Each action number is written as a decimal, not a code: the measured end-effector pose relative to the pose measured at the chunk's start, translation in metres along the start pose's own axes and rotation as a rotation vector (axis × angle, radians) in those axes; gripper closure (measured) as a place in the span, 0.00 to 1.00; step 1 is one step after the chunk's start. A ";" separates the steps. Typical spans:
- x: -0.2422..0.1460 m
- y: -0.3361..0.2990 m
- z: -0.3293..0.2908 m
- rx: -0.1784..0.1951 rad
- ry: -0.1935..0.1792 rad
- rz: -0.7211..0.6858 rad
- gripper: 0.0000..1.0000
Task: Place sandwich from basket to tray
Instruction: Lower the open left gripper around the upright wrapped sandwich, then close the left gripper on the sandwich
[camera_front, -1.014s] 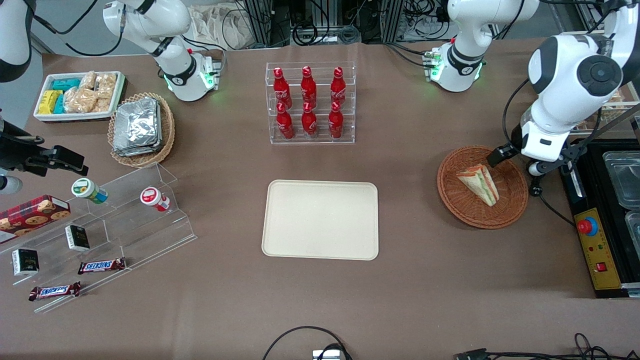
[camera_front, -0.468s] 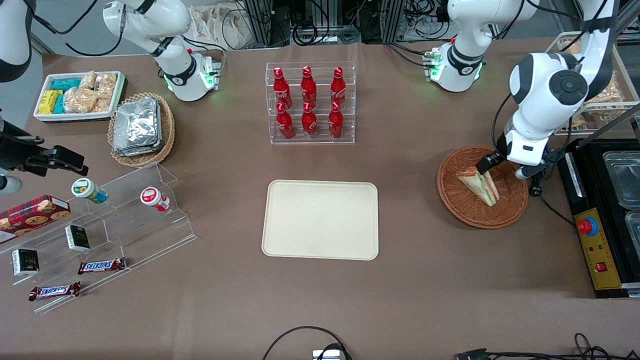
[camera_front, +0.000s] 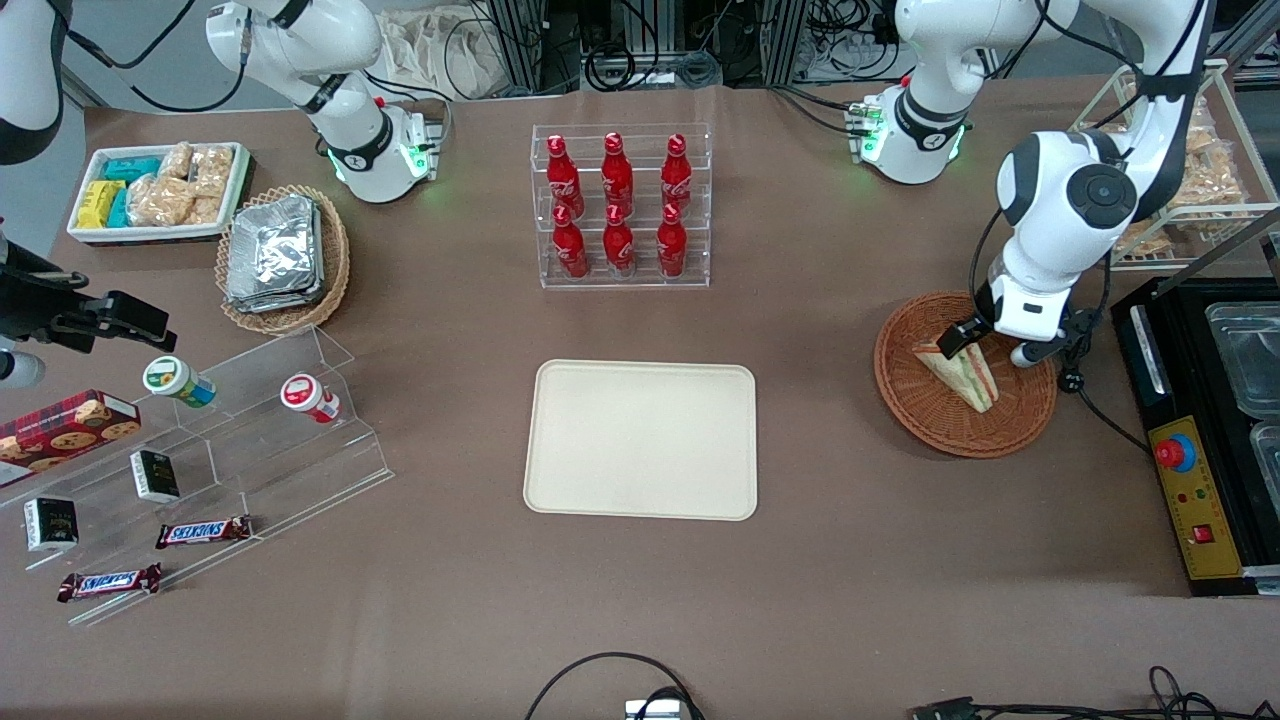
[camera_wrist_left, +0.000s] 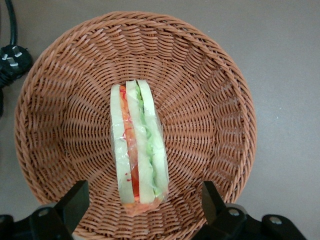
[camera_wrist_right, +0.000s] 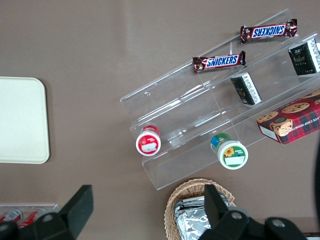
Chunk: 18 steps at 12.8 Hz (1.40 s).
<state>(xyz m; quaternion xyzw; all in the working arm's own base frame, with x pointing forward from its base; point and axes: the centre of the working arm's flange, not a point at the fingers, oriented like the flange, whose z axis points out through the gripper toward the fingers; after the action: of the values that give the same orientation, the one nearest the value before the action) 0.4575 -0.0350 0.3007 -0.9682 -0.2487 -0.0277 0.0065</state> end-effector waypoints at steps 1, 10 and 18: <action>0.001 0.000 0.004 0.000 -0.001 -0.002 0.00; 0.005 -0.009 0.059 -0.030 0.029 -0.031 0.00; 0.002 -0.010 0.067 -0.031 0.028 -0.042 0.41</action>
<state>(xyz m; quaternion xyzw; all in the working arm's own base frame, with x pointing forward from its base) 0.4579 -0.0231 0.2341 -0.9622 -0.2684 -0.0450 -0.0056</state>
